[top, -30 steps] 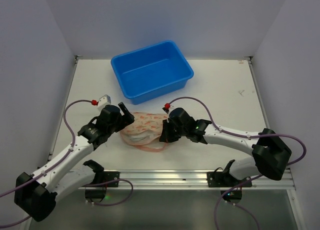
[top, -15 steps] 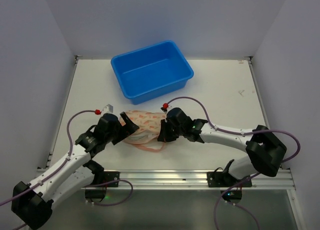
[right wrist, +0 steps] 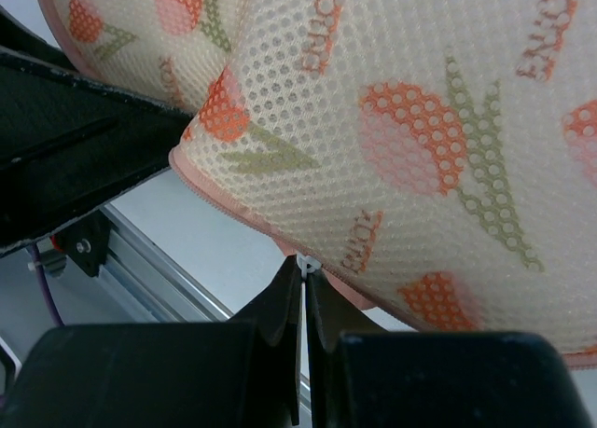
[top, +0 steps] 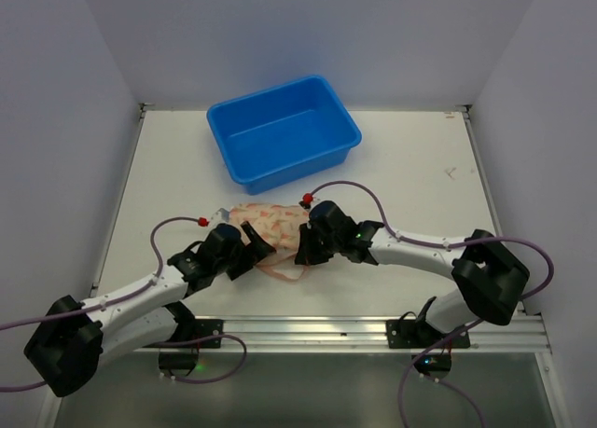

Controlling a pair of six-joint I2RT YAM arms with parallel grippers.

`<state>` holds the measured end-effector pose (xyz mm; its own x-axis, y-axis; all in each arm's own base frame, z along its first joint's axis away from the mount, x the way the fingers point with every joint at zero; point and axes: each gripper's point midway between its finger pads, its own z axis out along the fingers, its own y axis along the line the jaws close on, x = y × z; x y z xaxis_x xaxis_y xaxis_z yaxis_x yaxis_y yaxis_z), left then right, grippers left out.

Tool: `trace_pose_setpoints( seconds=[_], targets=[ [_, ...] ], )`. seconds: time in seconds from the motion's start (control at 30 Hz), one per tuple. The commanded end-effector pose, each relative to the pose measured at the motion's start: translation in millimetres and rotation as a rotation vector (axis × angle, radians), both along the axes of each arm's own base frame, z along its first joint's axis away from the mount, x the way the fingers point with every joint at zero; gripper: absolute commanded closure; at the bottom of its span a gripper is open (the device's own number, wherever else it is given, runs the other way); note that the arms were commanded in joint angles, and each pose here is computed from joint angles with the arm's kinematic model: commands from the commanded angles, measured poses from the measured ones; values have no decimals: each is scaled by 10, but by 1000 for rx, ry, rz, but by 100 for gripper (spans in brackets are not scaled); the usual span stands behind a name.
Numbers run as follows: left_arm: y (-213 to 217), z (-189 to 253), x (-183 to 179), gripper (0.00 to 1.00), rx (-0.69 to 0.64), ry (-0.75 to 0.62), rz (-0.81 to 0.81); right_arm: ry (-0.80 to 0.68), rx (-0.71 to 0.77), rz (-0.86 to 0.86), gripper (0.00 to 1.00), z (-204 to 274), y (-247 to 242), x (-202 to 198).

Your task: Unzip the laundry bag and remove the bra

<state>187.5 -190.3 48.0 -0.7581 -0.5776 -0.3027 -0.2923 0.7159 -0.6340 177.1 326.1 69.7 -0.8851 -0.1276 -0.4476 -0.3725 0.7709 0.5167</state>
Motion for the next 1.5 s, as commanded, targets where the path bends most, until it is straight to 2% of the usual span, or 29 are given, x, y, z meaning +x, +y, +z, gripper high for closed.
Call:
trace_pose_setpoints(
  seconds=[0.0, 0.03, 0.1, 0.13, 0.2, 0.23, 0.3, 0.33, 0.37, 0.47, 0.63, 0.77, 0.87, 0.97, 1.0, 1.03, 1.17, 1.27, 1.3, 1.33, 1.37, 1.47],
  targets=[
    [-50, 153, 300, 10, -20, -97, 73, -39, 31, 1, 100, 202, 45, 35],
    [-44, 130, 308, 19, -9, -91, 73, -43, 27, -4, 100, 213, 26, 37],
    [-21, 59, 320, 30, 11, -71, 66, -44, 6, -12, 100, 216, -55, 11],
    [3, 27, 324, 47, 23, -64, 66, -46, 0, -15, 100, 219, -83, 4],
    [96, -39, 334, 64, 53, -48, 78, -58, -17, -26, 100, 222, -185, -12],
    [133, -68, 324, 77, 63, -42, 78, -60, -21, -44, 100, 222, -234, 13],
    [262, -83, 347, 88, 89, -45, 96, -47, -2, -52, 100, 247, -330, -16],
    [307, -86, 353, 97, 95, -47, 103, -44, -6, -75, 100, 249, -412, 31],
    [399, -114, 368, 100, 105, -43, 123, -43, -17, -86, 100, 255, -475, 52],
    [512, -88, 390, 100, 130, -67, 112, -54, -81, -144, 100, 197, -809, 131],
    [518, -12, 486, 100, 191, -127, 30, -92, -91, -228, 100, 196, -1246, 202],
    [276, 142, 621, 100, 160, -209, -114, -105, -68, -162, 100, 276, -1241, 91],
    [-25, 363, 717, 100, 73, -269, -226, -102, -41, -119, 100, 374, -1231, -29],
    [-364, 634, 803, 86, 3, -334, -322, -84, -13, -71, 100, 427, -1202, -161],
    [-453, 601, 827, 81, 14, -324, -347, -72, -10, -56, 100, 423, -1193, -204],
    [-642, 780, 871, 72, 0, -363, -381, -68, -6, -33, 100, 428, -1162, -247],
    [-970, 847, 1057, 56, 1, -365, -406, -25, -8, -1, 100, 315, -1060, -355],
    [-1064, 919, 1206, 26, 1, -377, -390, -12, 34, 35, 100, 320, -874, -409],
    [-1067, 937, 1232, 9, 4, -374, -384, -8, 27, 56, 100, 284, -791, -432],
    [-1078, 950, 1241, 3, 6, -370, -384, -11, 34, 61, 100, 327, -722, -416],
    [-1042, 923, 1232, 0, 23, -346, -376, -9, 33, 72, 100, 325, -674, -420],
    [-870, 939, 1184, 0, 76, -296, -315, 8, 55, 96, 100, 330, -500, -395]
  ],
)
